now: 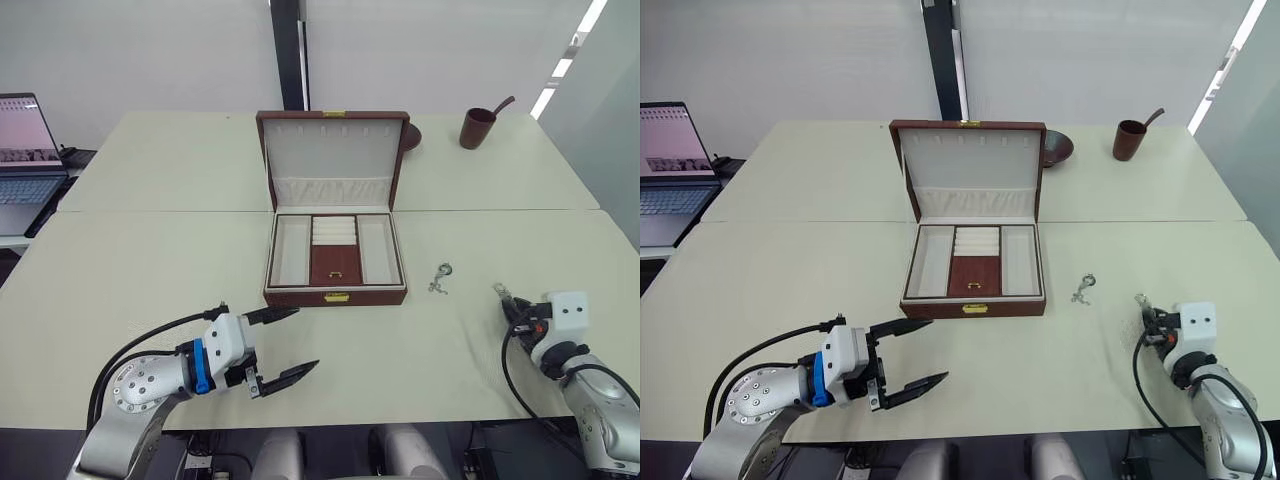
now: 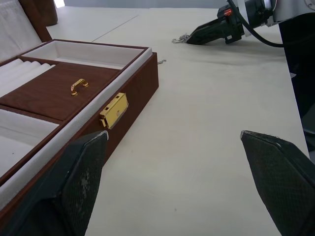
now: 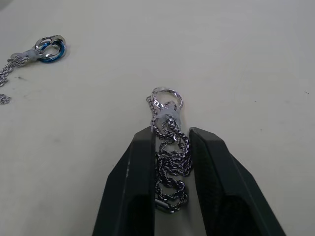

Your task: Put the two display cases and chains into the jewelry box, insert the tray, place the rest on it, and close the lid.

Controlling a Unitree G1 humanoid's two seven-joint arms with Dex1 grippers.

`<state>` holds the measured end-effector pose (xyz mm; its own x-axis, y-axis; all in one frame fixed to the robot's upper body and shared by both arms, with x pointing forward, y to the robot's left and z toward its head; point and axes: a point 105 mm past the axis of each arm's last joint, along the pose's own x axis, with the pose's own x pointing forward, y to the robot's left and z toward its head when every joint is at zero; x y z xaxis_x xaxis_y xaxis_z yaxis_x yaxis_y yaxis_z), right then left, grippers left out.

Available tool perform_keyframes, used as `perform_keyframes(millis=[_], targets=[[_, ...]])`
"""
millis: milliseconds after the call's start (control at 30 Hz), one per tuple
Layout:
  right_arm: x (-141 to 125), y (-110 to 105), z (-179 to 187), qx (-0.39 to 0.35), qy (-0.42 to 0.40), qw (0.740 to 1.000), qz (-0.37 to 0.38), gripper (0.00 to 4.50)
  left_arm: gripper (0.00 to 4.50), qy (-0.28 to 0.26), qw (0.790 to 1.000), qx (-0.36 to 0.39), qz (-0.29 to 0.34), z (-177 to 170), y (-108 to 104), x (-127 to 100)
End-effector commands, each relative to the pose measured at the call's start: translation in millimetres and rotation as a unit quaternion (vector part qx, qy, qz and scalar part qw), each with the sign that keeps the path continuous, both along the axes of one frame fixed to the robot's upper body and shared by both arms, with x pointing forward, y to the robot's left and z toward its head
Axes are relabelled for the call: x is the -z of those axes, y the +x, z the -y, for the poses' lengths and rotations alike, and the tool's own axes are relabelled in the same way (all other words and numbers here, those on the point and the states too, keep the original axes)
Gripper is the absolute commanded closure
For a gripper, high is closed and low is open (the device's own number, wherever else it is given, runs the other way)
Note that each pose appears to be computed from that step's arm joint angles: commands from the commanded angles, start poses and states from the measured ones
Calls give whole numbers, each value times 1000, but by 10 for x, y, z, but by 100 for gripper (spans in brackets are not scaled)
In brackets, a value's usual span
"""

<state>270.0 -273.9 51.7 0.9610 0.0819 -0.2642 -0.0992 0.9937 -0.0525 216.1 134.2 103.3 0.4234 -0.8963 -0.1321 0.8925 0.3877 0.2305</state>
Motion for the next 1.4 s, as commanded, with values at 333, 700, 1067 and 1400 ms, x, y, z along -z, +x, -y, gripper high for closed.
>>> perform_keyframes(millis=[333, 700, 1067, 1400], targets=[[-48, -6, -10, -23, 3, 999, 26, 449, 0, -24, 1000, 13, 11, 94, -43, -65], [-906, 102, -582, -203, 59, 968, 133, 449, 0, -57, 997, -43, 8, 31, 73, -97], [-1439, 164, -1391, -370, 87, 914, 141, 449, 0, -104, 981, -165, 13, -154, 139, -179], [-1469, 382, -2130, -479, 101, 865, 113, 449, 0, -136, 950, -281, 15, -371, 18, -237]])
